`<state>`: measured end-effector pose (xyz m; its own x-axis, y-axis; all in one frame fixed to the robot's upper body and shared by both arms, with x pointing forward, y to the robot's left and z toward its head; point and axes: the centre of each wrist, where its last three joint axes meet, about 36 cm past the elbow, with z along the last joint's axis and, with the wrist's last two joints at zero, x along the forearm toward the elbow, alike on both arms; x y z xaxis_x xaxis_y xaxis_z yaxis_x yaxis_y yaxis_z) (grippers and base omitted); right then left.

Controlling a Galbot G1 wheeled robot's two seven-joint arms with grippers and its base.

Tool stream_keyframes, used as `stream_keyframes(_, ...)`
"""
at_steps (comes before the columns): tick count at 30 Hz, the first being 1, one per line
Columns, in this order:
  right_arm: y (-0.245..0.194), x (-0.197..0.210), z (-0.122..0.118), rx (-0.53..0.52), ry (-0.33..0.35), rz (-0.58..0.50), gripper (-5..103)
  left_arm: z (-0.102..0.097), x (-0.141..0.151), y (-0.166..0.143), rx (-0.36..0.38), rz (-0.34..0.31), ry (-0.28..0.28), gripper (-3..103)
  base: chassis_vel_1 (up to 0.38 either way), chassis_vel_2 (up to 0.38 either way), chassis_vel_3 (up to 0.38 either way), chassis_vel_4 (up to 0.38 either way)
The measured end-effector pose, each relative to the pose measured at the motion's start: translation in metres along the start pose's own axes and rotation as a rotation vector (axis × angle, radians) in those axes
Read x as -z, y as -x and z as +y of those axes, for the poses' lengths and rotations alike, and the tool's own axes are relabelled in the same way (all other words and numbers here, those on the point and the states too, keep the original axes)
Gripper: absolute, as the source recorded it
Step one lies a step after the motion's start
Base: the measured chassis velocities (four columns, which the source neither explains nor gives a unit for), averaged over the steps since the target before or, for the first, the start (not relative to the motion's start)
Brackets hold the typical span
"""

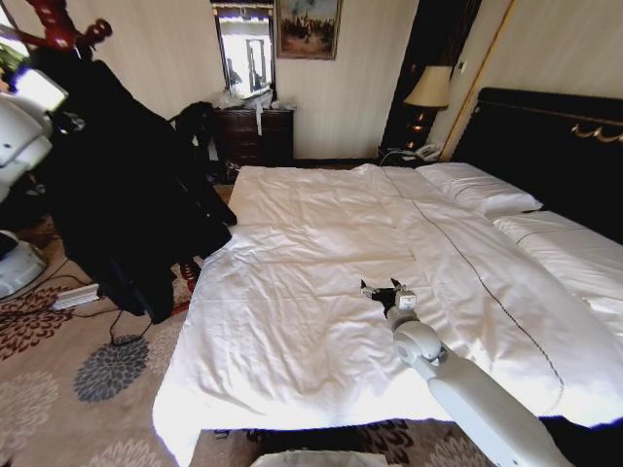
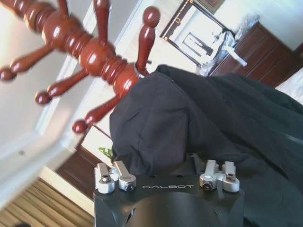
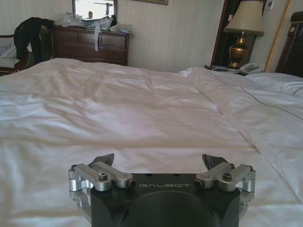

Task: Pick up the clothes from the bed and hang them on the clothes hanger.

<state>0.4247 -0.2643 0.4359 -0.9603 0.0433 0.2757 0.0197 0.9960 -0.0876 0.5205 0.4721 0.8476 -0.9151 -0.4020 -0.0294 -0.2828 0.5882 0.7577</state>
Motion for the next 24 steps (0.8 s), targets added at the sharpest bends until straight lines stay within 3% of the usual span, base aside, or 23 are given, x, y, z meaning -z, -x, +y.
stream_keyframes(1,0.000,0.000,0.000,0.000,0.000,0.000,100,0.000,0.000,0.000,0.000,0.000,0.000,75,0.000,0.000,0.000,0.000)
stream_keyframes(3,0.000,0.000,-0.002,-0.003,0.006,-0.006,100,0.002,-0.005,-0.011,-0.038,-0.002,-0.063,86,0.000,0.000,0.000,0.000)
stream_keyframes(4,-0.001,0.000,-0.002,-0.004,0.009,-0.010,100,0.002,-0.006,-0.016,-0.056,-0.005,-0.091,86,0.000,0.000,0.000,0.000)
stream_keyframes(5,-0.001,0.001,-0.003,-0.003,0.020,-0.023,100,0.004,-0.007,-0.027,-0.089,-0.013,-0.148,91,0.000,0.000,0.000,0.000)
stream_keyframes(6,-0.001,0.001,-0.003,-0.003,0.020,-0.023,100,0.004,-0.007,-0.027,-0.089,-0.013,-0.148,91,0.000,0.000,0.000,0.000)
stream_keyframes(8,-0.003,0.004,-0.005,0.010,0.050,-0.055,100,0.005,-0.008,-0.040,-0.124,-0.035,-0.218,98,0.000,0.000,0.000,0.000)
stream_keyframes(9,-0.004,0.006,-0.005,0.017,0.063,-0.068,100,0.004,-0.008,-0.043,-0.137,-0.045,-0.239,100,0.000,0.000,0.000,0.000)
stream_keyframes(10,-0.009,0.012,-0.007,0.035,0.101,-0.098,100,0.005,-0.008,-0.055,-0.176,-0.067,-0.299,100,0.000,0.000,0.000,0.000)
stream_keyframes(11,-0.009,0.012,-0.007,0.035,0.101,-0.098,100,0.005,-0.008,-0.055,-0.176,-0.067,-0.299,100,0.000,0.000,0.000,0.000)
stream_keyframes(14,-0.022,0.021,-0.010,0.061,0.170,-0.148,100,0.000,-0.012,-0.077,-0.253,-0.110,-0.378,100,0.000,0.000,0.000,0.000)
stream_keyframes(16,-0.045,0.030,-0.018,0.069,0.228,-0.213,100,-0.002,-0.015,-0.107,-0.280,-0.132,-0.466,100,0.000,0.000,0.000,0.000)
stream_keyframes(20,-0.071,0.035,-0.026,0.043,0.239,-0.270,100,-0.020,-0.023,-0.126,-0.298,-0.120,-0.503,100,0.000,0.000,0.000,0.000)
stream_keyframes(21,-0.088,0.037,-0.031,0.007,0.224,-0.329,100,-0.029,-0.031,-0.138,-0.295,-0.114,-0.511,100,0.000,0.000,0.000,0.000)
stream_keyframes(24,-0.107,0.040,-0.038,-0.038,0.181,-0.403,100,-0.028,-0.043,-0.150,-0.260,-0.136,-0.512,100,0.000,0.000,0.000,0.000)
